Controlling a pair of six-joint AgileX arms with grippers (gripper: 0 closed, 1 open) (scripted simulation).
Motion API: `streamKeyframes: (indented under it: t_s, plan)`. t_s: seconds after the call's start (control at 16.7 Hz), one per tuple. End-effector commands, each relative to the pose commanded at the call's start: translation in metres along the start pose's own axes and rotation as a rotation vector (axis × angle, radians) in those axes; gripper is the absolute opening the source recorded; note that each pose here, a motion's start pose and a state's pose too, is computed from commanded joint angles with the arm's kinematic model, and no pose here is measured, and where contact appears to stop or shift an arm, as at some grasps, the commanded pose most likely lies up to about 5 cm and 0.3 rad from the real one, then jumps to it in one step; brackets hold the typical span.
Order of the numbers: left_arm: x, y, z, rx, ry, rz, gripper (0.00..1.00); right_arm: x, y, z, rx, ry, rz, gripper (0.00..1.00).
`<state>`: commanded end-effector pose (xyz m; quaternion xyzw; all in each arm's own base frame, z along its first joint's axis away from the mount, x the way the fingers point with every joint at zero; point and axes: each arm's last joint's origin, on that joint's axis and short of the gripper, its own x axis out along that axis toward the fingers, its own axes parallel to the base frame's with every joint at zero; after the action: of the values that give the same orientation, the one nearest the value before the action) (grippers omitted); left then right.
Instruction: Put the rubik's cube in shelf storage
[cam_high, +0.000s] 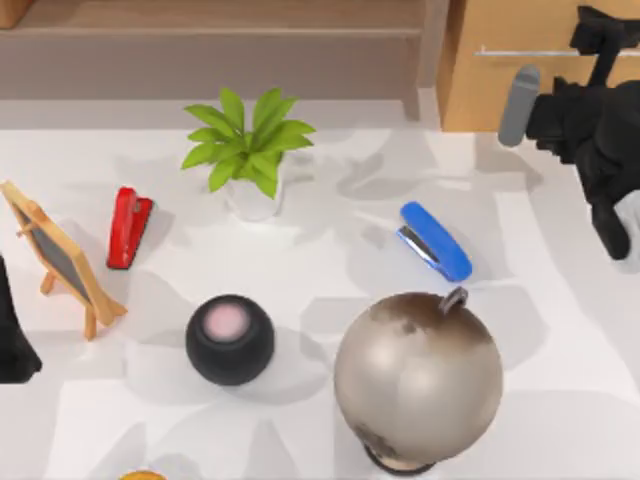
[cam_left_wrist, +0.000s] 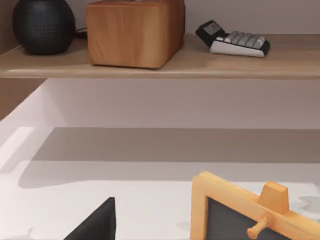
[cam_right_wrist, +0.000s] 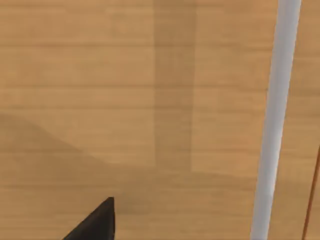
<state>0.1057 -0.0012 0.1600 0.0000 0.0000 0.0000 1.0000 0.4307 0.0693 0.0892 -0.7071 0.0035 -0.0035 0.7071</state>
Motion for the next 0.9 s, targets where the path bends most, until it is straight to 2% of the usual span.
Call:
streamKeyframes:
  t_s: [0.06, 0.84, 0.9]
  plan:
    - [0.0000, 0.0000, 0.0000, 0.000, 0.000, 0.000, 1.00, 0.0000, 0.0000, 0.0000, 0.000, 0.000, 0.000, 1.00]
    - [0.0000, 0.0000, 0.0000, 0.000, 0.000, 0.000, 1.00, 0.0000, 0.0000, 0.0000, 0.000, 0.000, 0.000, 0.02]
    - [0.0000, 0.0000, 0.0000, 0.000, 0.000, 0.000, 1.00, 0.0000, 0.0000, 0.0000, 0.000, 0.000, 0.000, 0.00]
